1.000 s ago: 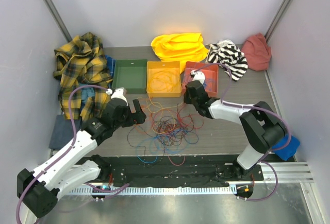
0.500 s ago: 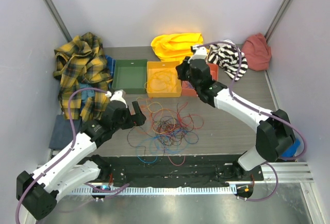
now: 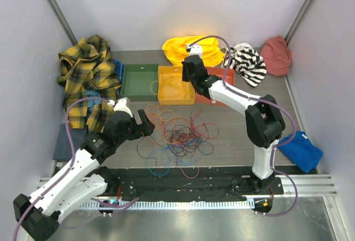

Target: Untangle the cables

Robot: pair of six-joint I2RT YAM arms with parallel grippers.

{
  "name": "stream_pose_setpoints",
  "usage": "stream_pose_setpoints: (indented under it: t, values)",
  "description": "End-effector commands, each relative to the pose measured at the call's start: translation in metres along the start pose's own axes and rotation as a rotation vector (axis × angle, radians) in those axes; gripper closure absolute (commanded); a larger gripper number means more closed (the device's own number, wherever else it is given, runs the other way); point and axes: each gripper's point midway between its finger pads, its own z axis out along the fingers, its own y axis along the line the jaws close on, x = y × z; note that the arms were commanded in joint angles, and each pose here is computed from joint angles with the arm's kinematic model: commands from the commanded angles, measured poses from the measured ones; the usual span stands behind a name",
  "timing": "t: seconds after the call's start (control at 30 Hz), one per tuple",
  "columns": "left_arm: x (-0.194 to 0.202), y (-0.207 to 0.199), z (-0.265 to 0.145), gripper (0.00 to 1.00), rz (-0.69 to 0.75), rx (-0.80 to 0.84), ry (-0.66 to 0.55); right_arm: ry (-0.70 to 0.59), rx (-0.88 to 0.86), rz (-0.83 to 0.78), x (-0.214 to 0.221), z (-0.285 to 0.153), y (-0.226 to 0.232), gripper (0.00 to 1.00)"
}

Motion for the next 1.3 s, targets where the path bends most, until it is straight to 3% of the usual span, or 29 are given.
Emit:
stream_pose_setpoints:
  t: [0.0, 0.3, 0.47, 0.8, 1.03, 1.1, 1.27]
  values:
    - [-0.001, 0.007, -0.001, 0.0, 0.011, -0.026, -0.019, -0.008, 0.109, -0.086, -0.005, 0.007, -0.017, 0.99]
    - [-0.001, 0.006, 0.001, 0.0, 0.011, -0.033, -0.007, -0.054, 0.238, -0.204, -0.024, 0.007, -0.04, 0.99]
    - [0.0, 0.007, 0.002, 0.0, 0.007, -0.035, -0.007, -0.078, 0.227, -0.245, -0.033, 0.007, -0.036, 0.99]
    - [0.0, 0.009, 0.0, 0.0, -0.003, -0.039, -0.017, -0.031, 0.111, -0.269, 0.008, 0.028, -0.007, 0.99]
    - [0.002, 0.009, 0.0, 0.0, -0.005, -0.036, -0.006, 0.073, 0.062, -0.264, 0.046, 0.045, 0.006, 0.99]
    - [0.002, 0.01, -0.001, 0.0, -0.006, -0.039, -0.01, 0.08, 0.059, -0.259, 0.05, 0.046, 0.007, 0.93]
    - [0.002, 0.01, -0.002, 0.0, -0.007, -0.036, -0.016, 0.046, 0.088, -0.234, 0.033, 0.035, 0.002, 0.54]
